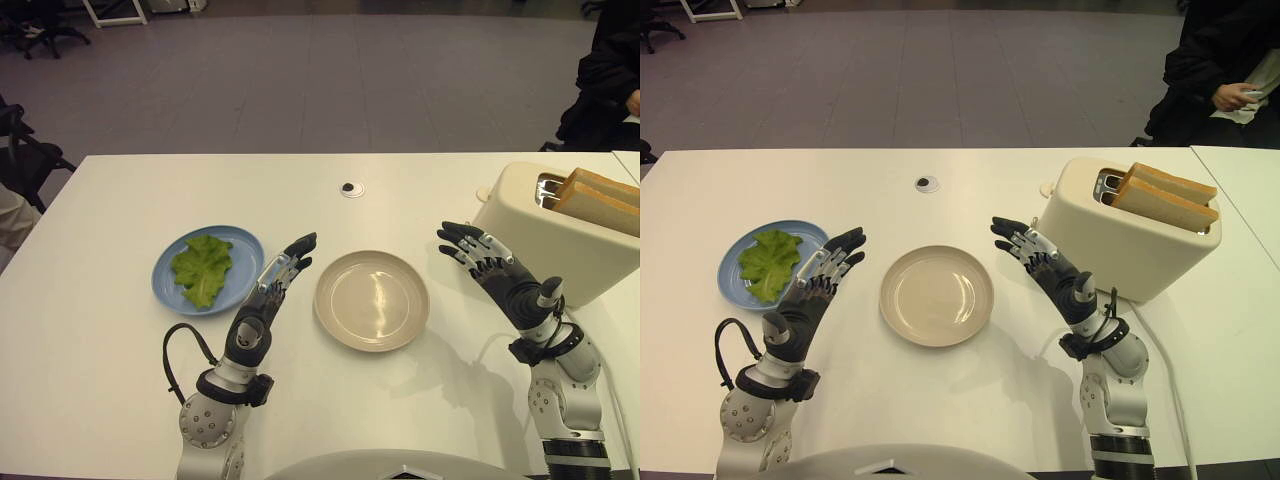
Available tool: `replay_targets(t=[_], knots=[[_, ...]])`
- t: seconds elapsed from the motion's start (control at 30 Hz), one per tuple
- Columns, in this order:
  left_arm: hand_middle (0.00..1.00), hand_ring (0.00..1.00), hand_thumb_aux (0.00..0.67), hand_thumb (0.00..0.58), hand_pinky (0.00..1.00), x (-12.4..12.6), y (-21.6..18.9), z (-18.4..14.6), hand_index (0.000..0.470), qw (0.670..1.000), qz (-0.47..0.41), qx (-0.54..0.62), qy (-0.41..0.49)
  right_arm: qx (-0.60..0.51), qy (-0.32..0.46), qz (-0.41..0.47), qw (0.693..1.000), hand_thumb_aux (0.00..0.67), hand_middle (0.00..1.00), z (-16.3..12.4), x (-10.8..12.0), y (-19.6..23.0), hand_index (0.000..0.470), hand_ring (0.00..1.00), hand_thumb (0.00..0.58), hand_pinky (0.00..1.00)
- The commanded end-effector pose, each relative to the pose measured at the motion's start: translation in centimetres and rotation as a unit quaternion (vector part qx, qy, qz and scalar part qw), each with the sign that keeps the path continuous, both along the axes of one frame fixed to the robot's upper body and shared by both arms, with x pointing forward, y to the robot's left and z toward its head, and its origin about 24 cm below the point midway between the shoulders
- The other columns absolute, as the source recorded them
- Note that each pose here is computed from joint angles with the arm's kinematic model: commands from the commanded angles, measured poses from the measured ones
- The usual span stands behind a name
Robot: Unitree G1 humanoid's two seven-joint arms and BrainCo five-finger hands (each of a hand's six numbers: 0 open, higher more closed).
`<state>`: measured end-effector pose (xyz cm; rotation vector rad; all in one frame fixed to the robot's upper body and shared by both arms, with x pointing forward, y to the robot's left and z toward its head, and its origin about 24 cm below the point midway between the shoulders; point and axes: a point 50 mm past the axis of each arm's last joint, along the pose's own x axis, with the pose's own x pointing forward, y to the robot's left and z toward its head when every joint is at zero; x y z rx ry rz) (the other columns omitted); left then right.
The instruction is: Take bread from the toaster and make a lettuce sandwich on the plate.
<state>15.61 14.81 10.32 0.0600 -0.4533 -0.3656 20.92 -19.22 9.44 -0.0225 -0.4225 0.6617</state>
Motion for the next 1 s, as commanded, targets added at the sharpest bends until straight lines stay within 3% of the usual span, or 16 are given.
replay_targets(t=[0.03, 0.77, 0.9, 1.0], knots=[[0.0, 0.0, 0.0, 0.0, 0.0, 0.0, -0.1, -0.1, 0.0, 1.0, -0.002, 0.012, 0.005, -0.013, 0.008, -0.002, 1.0, 0.0, 0.0, -0.2, 0.3, -0.1, 0.0, 0.0, 0.0, 0.0], [0.0, 0.0, 0.0, 0.0, 0.0, 0.6, 0.3, -1.0, 0.0, 0.998, 0.036, 0.04, 0.041, -0.021, 0.0, 0.005, 1.0, 0.0, 0.0, -0.1, 0.2, 0.0, 0.0, 0.0, 0.0, 0.0], [0.0, 0.0, 0.0, 0.0, 0.0, 0.9, 0.1, -1.2, 0.0, 0.998, 0.032, 0.04, 0.044, -0.071, -0.132, -0.086, 0.985, 0.0, 0.0, 6.3, 0.4, -4.7, 0.0, 0.0, 0.0, 0.0], [0.0, 0.0, 0.0, 0.0, 0.0, 1.0, -0.1, -1.3, 0.0, 0.998, 0.031, 0.038, 0.045, -0.189, -0.193, -0.185, 0.945, 0.0, 0.0, 11.1, 1.2, -9.6, 0.0, 0.0, 0.0, 0.0]])
